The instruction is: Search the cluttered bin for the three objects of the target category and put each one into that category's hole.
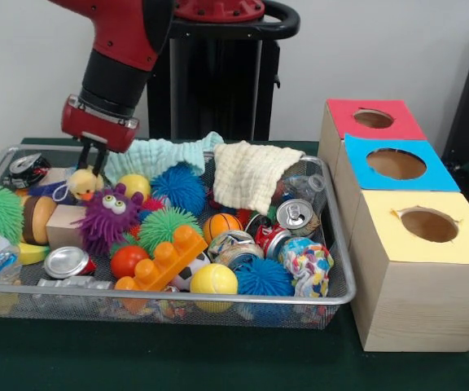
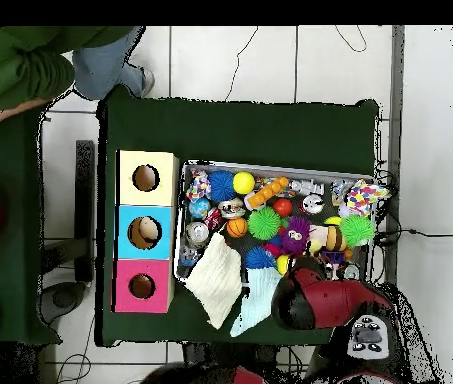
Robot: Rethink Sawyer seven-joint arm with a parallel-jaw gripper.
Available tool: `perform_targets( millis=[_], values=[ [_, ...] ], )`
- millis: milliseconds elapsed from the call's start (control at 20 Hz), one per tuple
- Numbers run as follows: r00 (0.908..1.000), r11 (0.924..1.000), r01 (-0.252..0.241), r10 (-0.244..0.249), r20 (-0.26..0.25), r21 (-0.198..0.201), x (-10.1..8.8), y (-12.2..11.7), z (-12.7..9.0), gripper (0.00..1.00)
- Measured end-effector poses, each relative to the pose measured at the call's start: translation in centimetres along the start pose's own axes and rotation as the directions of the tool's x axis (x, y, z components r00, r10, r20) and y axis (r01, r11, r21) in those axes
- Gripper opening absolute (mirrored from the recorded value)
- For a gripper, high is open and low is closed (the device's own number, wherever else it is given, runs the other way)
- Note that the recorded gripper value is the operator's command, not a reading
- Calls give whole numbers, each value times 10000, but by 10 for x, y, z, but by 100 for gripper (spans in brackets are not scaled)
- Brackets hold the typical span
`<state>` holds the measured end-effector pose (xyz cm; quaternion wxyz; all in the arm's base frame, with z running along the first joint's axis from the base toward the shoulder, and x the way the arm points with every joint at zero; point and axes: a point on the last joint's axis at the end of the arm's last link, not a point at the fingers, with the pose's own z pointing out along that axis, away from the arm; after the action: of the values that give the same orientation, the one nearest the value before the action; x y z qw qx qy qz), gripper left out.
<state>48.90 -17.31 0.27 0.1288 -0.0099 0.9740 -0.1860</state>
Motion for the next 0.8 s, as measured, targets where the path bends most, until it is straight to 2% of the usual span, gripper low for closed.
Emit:
perform_targets(
  millis=[100,150,300,450,700,800],
  values=[
    [9998,9994,-201,202,34,-282,-4,7,-2,0],
    [9994,9977,-337,338,3,-580,-6,17,-5,0],
    [9992,9946,-386,379,-87,-961,-9,34,-13,0],
    [9994,9930,-349,338,-114,-1130,-11,44,-19,0],
    [9998,9868,-161,135,-176,-1614,-18,74,-48,0],
    [9997,9849,-167,135,-196,-1723,-18,78,-54,0]
  ],
)
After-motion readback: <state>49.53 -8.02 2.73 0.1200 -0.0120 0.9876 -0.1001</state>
